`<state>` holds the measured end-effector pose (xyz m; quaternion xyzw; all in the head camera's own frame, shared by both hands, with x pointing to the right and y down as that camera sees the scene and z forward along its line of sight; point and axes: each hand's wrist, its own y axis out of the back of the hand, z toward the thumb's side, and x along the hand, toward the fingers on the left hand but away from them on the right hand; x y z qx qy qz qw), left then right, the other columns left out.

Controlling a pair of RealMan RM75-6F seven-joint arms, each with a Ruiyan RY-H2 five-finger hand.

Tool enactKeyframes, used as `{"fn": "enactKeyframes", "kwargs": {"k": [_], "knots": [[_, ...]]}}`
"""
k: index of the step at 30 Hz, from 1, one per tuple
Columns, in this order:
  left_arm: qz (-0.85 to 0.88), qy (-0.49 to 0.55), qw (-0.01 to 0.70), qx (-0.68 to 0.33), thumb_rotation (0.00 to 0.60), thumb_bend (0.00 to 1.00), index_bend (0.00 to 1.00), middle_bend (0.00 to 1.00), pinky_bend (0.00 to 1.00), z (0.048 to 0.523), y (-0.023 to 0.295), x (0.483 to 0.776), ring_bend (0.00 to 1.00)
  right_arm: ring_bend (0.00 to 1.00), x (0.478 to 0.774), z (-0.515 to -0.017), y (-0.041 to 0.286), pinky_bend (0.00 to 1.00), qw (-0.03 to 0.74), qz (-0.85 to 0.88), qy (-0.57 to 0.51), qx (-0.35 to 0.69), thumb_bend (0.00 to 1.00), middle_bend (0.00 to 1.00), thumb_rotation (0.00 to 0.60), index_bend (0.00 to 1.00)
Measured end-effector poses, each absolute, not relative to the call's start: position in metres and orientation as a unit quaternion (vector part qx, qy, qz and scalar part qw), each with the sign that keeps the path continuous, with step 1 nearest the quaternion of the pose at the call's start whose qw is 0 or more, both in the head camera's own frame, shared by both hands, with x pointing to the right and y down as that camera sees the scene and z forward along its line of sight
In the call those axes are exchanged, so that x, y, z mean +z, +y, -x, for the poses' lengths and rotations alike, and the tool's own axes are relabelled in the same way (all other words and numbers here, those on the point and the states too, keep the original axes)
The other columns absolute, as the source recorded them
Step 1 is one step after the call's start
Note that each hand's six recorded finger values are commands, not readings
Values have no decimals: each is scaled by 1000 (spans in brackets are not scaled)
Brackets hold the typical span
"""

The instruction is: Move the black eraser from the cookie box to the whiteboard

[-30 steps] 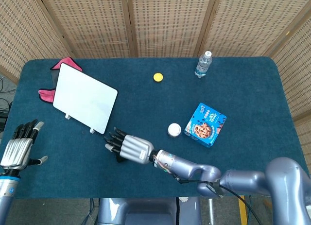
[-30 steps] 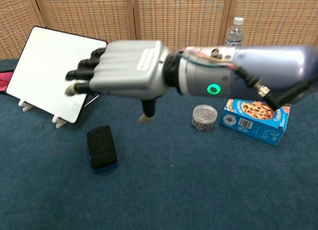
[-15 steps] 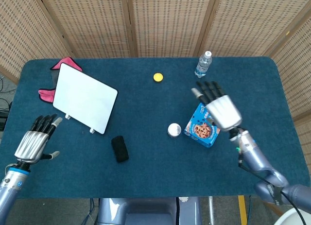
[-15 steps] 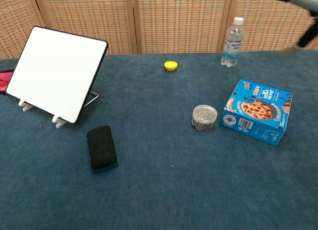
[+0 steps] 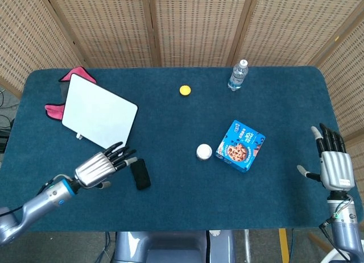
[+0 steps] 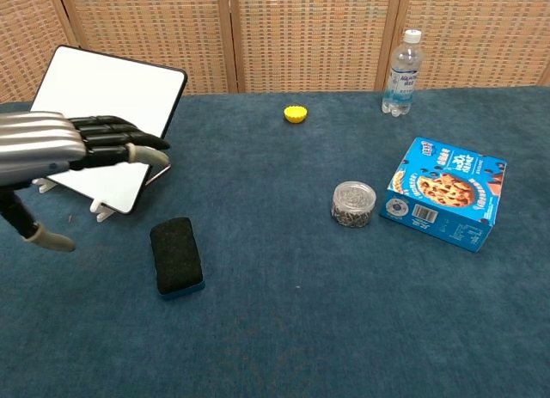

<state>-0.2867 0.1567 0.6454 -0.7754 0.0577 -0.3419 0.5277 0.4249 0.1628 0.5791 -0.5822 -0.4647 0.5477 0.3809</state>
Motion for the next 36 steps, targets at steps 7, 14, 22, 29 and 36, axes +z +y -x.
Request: {"fn": "enactKeyframes", "kwargs": {"k": [7,14,22,29,36], "knots": [[778,3,546,-310,600,70,128,0,2,253,151,676,0,0,581,-430,162,55,379,580,-465,551,0,0,600,0],[787,-46,543,-289,600,72,181,1,48,229,158,701,12,0,580,-435,160,55,375,577,-469,554,0,0,600,0],[788,-61,545,-279,600,175,312,184,268,213,161,710,223,0,578,-436,160,55,374,577,-472,551,0,0,600,0],[791,-66,537,-285,600,262,516,376,406,211,164,721,417,0,575,-438,160,55,374,577,-476,548,0,0,600,0],[788,-34,556,-262,600,317,613,452,447,207,159,714,486,0,573,-439,160,55,374,576,-478,548,0,0,600,0]]}}
